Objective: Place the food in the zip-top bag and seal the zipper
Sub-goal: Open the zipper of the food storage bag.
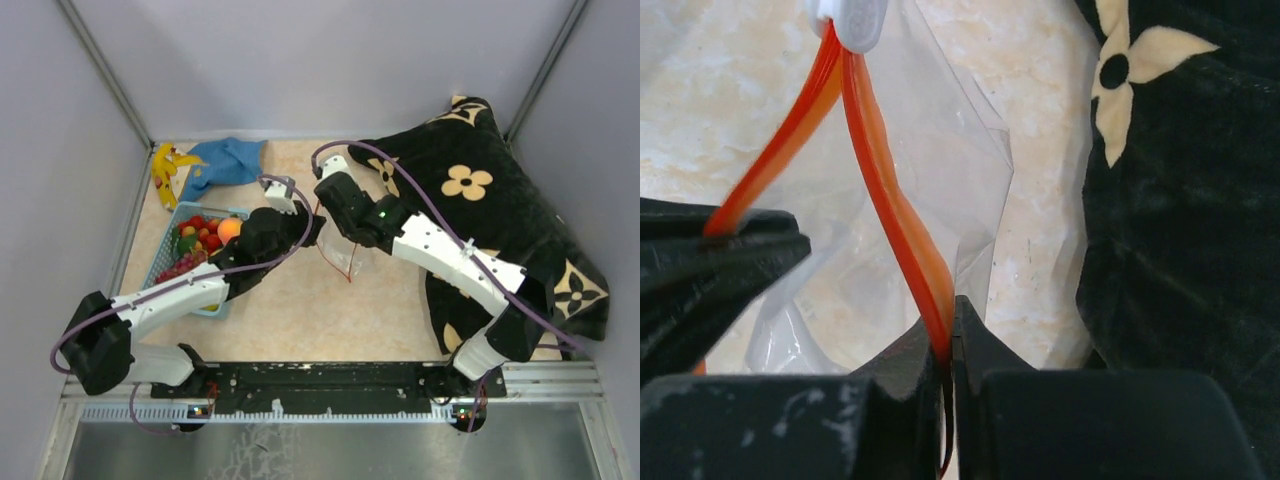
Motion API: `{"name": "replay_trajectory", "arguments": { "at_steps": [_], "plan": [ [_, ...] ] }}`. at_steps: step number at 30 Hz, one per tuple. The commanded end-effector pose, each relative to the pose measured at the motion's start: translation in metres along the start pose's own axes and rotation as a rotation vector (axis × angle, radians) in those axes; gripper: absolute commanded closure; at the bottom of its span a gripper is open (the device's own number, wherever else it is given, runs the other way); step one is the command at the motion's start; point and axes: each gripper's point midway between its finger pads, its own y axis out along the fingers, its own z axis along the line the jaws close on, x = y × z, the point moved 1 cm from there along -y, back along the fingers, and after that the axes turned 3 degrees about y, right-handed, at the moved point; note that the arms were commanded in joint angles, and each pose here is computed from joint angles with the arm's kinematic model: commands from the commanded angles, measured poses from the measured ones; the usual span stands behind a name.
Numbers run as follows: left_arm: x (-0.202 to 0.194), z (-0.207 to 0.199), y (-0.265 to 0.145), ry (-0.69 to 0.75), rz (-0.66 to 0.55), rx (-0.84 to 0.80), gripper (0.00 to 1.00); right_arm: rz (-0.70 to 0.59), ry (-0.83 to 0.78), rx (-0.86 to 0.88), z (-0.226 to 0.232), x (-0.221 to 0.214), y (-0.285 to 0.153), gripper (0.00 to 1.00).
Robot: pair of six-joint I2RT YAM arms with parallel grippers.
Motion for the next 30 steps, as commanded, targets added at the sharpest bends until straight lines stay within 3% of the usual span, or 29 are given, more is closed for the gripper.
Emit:
{"name": "replay_trajectory", "arguments": {
  "at_steps": [1,3,7,15,18,24,30],
  "plan": [
    [0.009,0.008,-0.001,-0.052,-0.051,0.029,0.93,-0.051,0.014,0.024,0.002,0.016,-0.015,0.89],
    [0.011,0.009,-0.005,-0.072,-0.066,0.031,0.99,-0.047,0.025,0.005,-0.001,0.013,-0.017,0.79],
    [0.015,0.009,-0.012,-0.105,-0.09,0.029,1.0,-0.032,0.051,-0.036,-0.001,0.006,-0.024,0.62],
    [0.021,0.009,-0.02,-0.148,-0.118,0.024,1.0,-0.011,0.089,-0.059,0.016,-0.009,-0.025,0.6],
    [0.017,0.014,-0.021,-0.132,-0.108,0.044,1.0,-0.004,0.086,-0.082,0.01,-0.013,-0.029,0.67],
    [0.002,0.022,-0.027,-0.102,-0.059,0.061,1.0,-0.062,0.101,-0.16,-0.016,-0.011,-0.043,0.99],
    [-0.008,0.019,-0.038,-0.045,0.019,0.034,1.0,-0.105,0.125,-0.281,-0.044,-0.005,-0.049,1.0]
  ]
}}
